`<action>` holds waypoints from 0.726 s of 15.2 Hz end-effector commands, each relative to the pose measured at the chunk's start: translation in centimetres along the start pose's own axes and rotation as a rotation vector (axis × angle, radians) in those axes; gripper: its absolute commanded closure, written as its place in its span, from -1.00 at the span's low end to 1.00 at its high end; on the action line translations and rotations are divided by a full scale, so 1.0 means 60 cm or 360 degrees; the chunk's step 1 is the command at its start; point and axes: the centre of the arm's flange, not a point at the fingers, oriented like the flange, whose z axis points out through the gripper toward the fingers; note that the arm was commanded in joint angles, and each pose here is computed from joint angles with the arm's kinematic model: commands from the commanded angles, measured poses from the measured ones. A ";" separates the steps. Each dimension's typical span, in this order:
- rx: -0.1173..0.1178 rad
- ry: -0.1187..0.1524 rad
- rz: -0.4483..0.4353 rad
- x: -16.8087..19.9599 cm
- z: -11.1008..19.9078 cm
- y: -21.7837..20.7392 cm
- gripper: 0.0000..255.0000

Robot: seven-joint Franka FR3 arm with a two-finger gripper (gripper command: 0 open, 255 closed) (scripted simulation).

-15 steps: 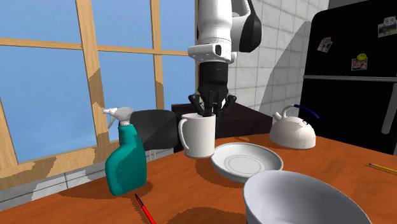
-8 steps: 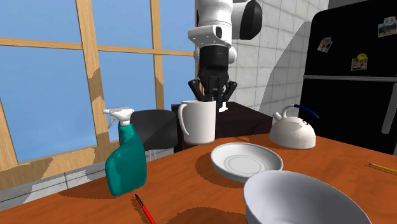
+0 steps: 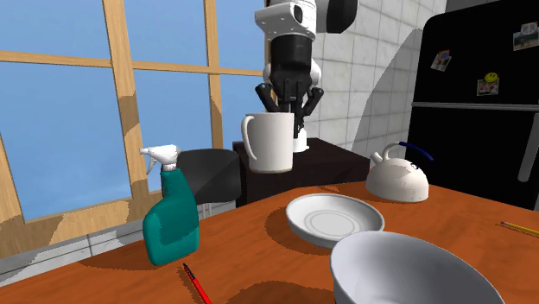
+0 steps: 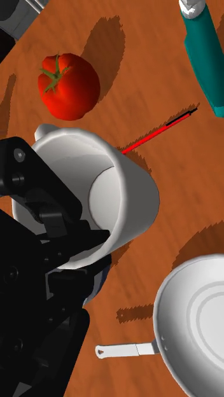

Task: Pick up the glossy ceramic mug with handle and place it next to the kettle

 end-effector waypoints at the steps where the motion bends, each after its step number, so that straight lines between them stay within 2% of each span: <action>1: 0.0000 0.0000 0.0000 0.002 -0.017 0.003 1.00; 9: 0.0000 0.0000 0.0000 0.012 -0.083 0.008 1.00; 11: 0.0000 0.0000 0.0000 0.009 -0.086 -0.036 1.00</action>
